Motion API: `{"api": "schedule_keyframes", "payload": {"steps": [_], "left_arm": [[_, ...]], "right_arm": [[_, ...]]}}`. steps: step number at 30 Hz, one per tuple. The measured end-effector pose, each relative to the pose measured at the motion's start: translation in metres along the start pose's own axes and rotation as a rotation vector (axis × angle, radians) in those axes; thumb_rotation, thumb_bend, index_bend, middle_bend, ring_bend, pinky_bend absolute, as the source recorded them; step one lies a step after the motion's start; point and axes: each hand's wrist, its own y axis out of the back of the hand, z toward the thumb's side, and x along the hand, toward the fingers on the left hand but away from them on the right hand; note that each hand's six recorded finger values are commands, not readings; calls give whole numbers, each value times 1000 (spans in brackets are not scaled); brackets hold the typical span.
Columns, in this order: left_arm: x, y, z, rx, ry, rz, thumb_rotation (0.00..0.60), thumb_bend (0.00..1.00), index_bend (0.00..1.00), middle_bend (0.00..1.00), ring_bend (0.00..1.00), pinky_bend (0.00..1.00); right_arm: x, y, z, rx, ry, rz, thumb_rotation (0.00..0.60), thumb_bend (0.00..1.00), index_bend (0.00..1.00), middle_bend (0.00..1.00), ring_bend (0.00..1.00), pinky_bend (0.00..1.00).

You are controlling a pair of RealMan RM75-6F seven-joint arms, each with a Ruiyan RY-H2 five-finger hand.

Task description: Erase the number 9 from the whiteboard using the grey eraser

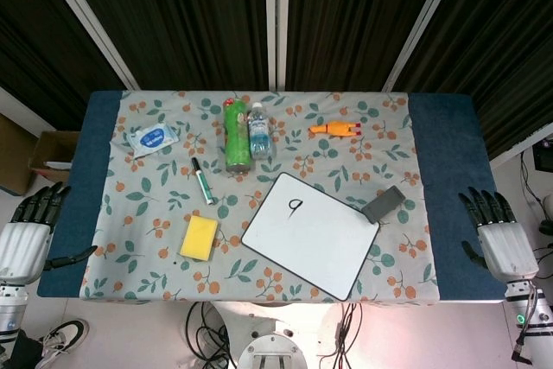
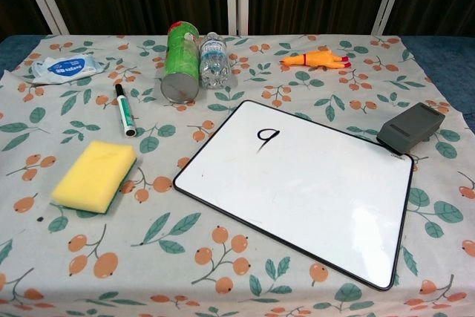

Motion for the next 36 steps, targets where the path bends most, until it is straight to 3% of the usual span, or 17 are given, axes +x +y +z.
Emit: {"api": "schedule_keyframes", "payload": {"steps": [7, 12, 23, 36], "left_arm": [[-1, -4, 4, 7, -8, -13, 280, 29, 38, 50, 65, 169], [-1, -5, 6, 4, -12, -12, 276, 29, 39, 50, 64, 169], [-3, -4, 0, 15, 7, -19, 279, 29, 39, 50, 64, 170], [-4, -3, -1, 12, 15, -21, 281, 29, 39, 50, 64, 170]], "right_arm": [[-53, -7, 7, 152, 150, 146, 600, 242, 0, 0, 0, 0], [-87, -14, 14, 202, 208, 210, 600, 207, 0, 0, 0, 0], [-119, -46, 56, 6, 299, 225, 600, 216, 0, 0, 0, 0], [-143, -62, 94, -16, 388, 261, 600, 229, 0, 56, 0, 19]]}}
